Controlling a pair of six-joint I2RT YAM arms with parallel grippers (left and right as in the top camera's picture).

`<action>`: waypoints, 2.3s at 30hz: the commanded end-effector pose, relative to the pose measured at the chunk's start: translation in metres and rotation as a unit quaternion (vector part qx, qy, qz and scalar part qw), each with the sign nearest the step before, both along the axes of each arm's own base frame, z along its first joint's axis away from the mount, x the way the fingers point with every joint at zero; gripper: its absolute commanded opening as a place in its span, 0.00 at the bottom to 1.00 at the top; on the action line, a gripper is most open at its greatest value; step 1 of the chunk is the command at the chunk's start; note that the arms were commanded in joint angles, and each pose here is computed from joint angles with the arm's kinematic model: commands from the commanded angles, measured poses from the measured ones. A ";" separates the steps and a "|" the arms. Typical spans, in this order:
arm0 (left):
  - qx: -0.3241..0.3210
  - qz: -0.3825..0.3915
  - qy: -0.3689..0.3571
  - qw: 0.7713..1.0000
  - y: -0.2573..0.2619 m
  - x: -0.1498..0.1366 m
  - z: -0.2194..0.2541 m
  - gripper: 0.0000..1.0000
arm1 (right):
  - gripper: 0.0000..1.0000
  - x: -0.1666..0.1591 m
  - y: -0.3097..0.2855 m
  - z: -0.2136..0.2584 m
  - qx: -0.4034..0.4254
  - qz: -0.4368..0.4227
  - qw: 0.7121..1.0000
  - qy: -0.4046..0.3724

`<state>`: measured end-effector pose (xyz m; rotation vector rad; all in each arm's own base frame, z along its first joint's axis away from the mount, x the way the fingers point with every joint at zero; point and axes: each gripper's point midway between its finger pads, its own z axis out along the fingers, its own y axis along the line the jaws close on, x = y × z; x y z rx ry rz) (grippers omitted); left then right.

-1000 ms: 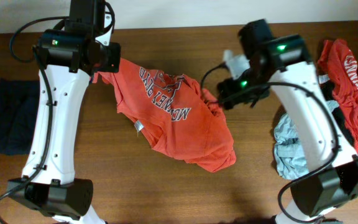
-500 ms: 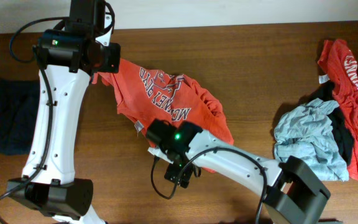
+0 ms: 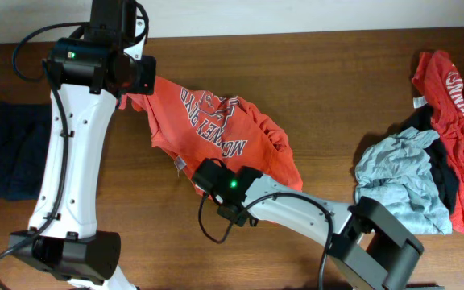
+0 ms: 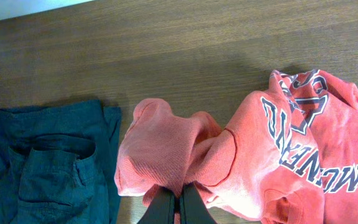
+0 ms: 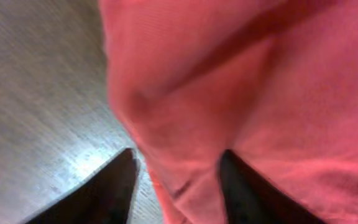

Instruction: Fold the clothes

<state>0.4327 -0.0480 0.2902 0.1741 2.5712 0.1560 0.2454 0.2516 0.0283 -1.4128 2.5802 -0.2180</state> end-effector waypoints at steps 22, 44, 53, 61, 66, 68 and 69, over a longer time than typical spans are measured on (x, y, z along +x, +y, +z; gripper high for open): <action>0.001 0.009 -0.003 1.000 0.003 0.002 0.001 0.01 | 0.25 0.011 -0.013 -0.022 -0.055 0.011 0.998 -0.017; -0.055 -0.024 -0.191 0.980 -0.016 0.033 0.110 0.00 | 0.04 0.068 -0.187 0.335 0.120 -0.317 0.857 -0.389; -0.216 -0.252 -0.361 0.872 -0.125 0.043 0.211 0.01 | 0.04 0.031 -0.273 0.411 0.134 -0.414 0.769 -0.469; -0.229 -0.305 -0.487 0.786 -0.179 0.024 0.283 0.00 | 0.04 -0.036 -0.309 0.494 0.166 -0.438 0.700 -0.540; -0.217 -0.281 -0.483 0.800 -0.170 0.040 0.273 0.00 | 0.04 -0.052 -0.282 0.499 0.241 -0.381 0.738 -0.502; -0.204 -0.274 -0.467 0.815 -0.162 0.053 0.256 0.00 | 0.04 -0.047 -0.250 0.485 0.271 -0.312 0.790 -0.453; -0.197 -0.272 -0.458 0.823 -0.159 0.058 0.248 0.00 | 0.04 -0.045 -0.237 0.478 0.282 -0.284 0.810 -0.430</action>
